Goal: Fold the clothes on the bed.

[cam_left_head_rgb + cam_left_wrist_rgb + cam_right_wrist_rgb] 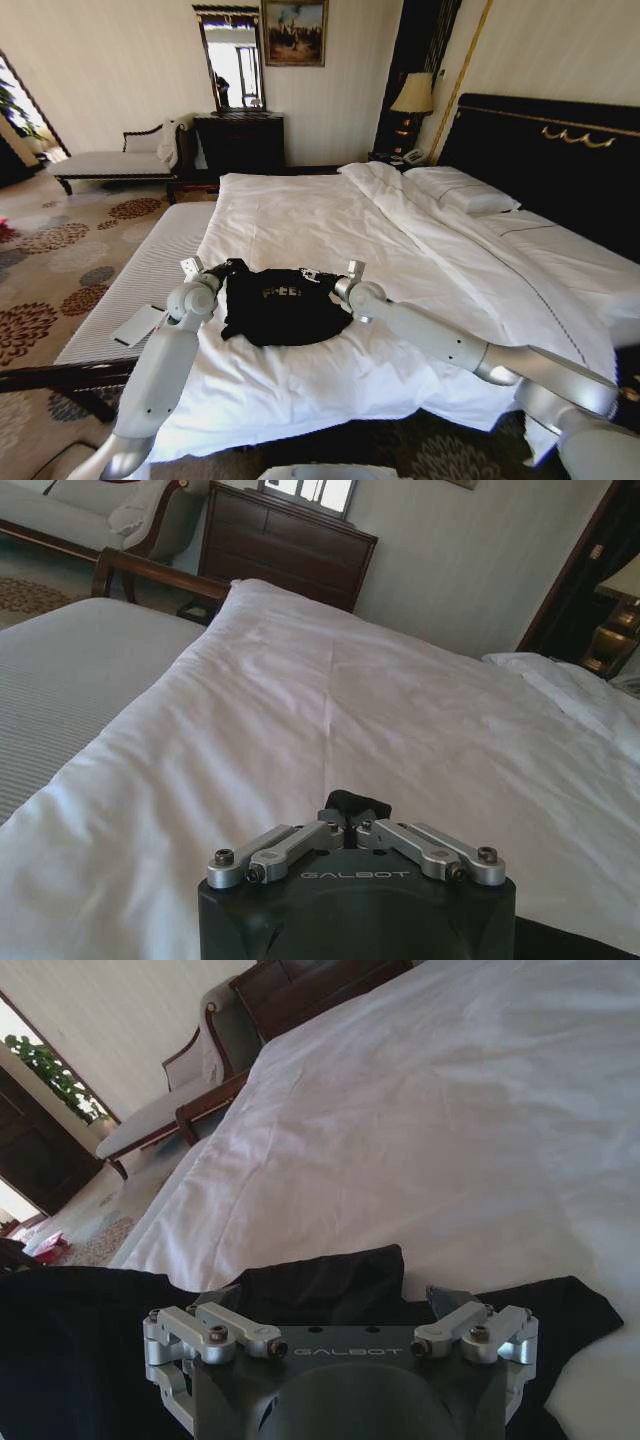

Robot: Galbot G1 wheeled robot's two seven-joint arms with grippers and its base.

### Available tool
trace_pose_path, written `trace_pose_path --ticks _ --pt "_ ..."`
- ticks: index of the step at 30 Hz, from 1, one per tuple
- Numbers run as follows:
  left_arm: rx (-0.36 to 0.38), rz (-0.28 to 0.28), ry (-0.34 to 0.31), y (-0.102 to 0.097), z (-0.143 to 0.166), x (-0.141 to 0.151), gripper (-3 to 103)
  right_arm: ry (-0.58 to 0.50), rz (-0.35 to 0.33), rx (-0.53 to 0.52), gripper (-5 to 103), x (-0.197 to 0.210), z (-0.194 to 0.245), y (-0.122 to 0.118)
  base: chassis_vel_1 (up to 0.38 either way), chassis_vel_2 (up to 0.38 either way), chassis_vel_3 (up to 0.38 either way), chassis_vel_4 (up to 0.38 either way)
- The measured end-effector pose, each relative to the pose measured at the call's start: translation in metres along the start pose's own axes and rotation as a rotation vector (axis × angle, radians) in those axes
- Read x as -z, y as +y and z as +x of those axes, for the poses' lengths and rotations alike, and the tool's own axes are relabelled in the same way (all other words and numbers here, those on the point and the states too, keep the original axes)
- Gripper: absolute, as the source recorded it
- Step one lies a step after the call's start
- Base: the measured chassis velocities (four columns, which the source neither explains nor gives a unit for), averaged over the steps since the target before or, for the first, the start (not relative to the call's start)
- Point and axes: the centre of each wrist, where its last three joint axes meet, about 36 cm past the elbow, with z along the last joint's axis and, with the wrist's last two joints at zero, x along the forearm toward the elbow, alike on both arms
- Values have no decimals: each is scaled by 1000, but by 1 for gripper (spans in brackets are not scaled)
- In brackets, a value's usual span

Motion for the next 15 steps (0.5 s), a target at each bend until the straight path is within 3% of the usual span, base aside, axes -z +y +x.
trace_pose_path --ticks 6,15 --pt "2 -1 -7 3 4 2 0 76 -59 -53 100 1 2 20 0 0 0 0" --pt "-31 6 -33 -5 6 10 0 101 -76 -69 100 -2 -5 30 0 0 0 0"
